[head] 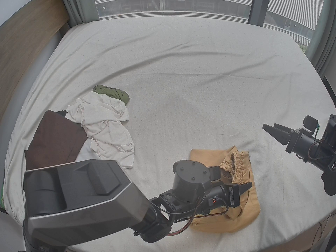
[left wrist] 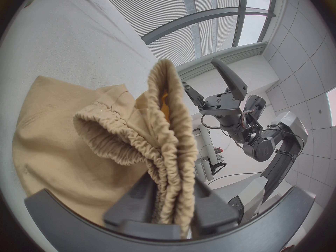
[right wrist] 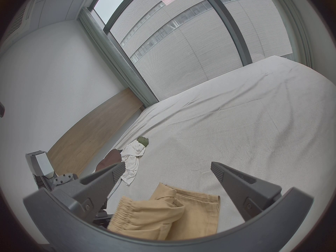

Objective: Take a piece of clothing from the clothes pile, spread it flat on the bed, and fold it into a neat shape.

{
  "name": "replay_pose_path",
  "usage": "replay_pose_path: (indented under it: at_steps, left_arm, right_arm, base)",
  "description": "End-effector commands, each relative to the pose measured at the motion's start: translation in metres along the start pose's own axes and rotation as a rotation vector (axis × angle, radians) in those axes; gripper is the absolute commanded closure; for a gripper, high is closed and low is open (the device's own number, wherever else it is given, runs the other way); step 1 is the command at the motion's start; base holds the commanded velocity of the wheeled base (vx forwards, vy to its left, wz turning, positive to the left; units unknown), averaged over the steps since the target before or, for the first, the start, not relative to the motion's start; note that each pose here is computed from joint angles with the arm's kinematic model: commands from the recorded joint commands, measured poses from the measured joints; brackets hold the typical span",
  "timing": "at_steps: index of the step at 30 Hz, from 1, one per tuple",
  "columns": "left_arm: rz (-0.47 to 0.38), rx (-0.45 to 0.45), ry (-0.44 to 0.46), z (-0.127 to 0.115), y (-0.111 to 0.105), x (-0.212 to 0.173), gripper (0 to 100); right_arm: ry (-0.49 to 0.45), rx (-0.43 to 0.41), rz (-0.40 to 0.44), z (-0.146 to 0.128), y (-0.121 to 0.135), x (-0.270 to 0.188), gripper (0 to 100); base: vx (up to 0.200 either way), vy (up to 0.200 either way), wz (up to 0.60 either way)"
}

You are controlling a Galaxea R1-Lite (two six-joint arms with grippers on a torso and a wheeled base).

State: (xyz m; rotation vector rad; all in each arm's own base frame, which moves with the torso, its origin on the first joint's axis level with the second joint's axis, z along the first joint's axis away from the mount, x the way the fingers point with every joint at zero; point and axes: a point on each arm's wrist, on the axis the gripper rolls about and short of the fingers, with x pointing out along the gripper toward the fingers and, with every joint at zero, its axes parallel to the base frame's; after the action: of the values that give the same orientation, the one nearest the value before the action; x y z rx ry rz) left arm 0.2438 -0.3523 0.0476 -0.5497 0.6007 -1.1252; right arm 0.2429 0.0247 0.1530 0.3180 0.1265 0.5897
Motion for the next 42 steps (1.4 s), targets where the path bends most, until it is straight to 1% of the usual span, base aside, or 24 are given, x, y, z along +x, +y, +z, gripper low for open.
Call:
replay_pose_path:
  at_steps: [1,5,10,15,20,22,27,33,36,39,42]
  left_arm:
    - [0.013,-0.003,0.014,-0.005,0.003,0.001,0]
    - [0.067,0.008,-0.01,-0.01,0.009,0.002,0]
    - [0.089,0.008,-0.007,-0.011,0.01,-0.004,0]
    - [0.101,0.011,0.004,-0.011,0.006,-0.017,0]
    - [0.103,0.014,-0.02,0.0,-0.001,-0.032,0]
    - [0.111,0.026,-0.048,0.013,-0.006,-0.049,0]
    - [0.155,0.083,-0.096,0.032,-0.009,-0.087,0]
    - [0.218,0.084,-0.159,0.049,-0.007,-0.133,0]
    - [0.259,0.095,-0.181,0.053,-0.003,-0.153,0]
    - [0.305,0.106,-0.187,0.054,0.004,-0.173,0]
    - [0.329,0.102,-0.189,0.053,0.009,-0.18,0]
  right_arm:
    - [0.001,0.0,0.0,0.0,0.0,0.0,0]
    - [0.0,0.0,-0.002,0.0,0.0,0.0,0]
    - [-0.002,-0.002,-0.001,0.001,0.0,-0.001,0]
    - [0.002,0.0,-0.001,-0.001,0.001,-0.001,0]
    - [0.009,0.004,-0.001,-0.002,0.001,-0.002,0]
    - [0.016,0.007,0.0,-0.004,0.001,-0.002,0]
    - [0.034,0.014,0.003,-0.009,0.003,-0.003,0]
    - [0.06,0.021,0.001,-0.016,0.004,-0.006,0]
    - [0.077,0.03,0.001,-0.02,0.005,-0.006,0]
    - [0.127,0.038,-0.006,-0.027,0.006,-0.008,0]
    - [0.154,0.031,-0.013,-0.031,0.005,-0.01,0]
  base:
    - [0.0,0.0,0.0]
    - [0.0,0.0,0.0]
    - [0.0,0.0,0.0]
    - [0.0,0.0,0.0]
    - [0.0,0.0,0.0]
    - [0.0,0.0,0.0]
    - [0.0,0.0,0.0]
    - [0.0,0.0,0.0]
    - [0.0,0.0,0.0]
    - [0.0,0.0,0.0]
    - [0.0,0.0,0.0]
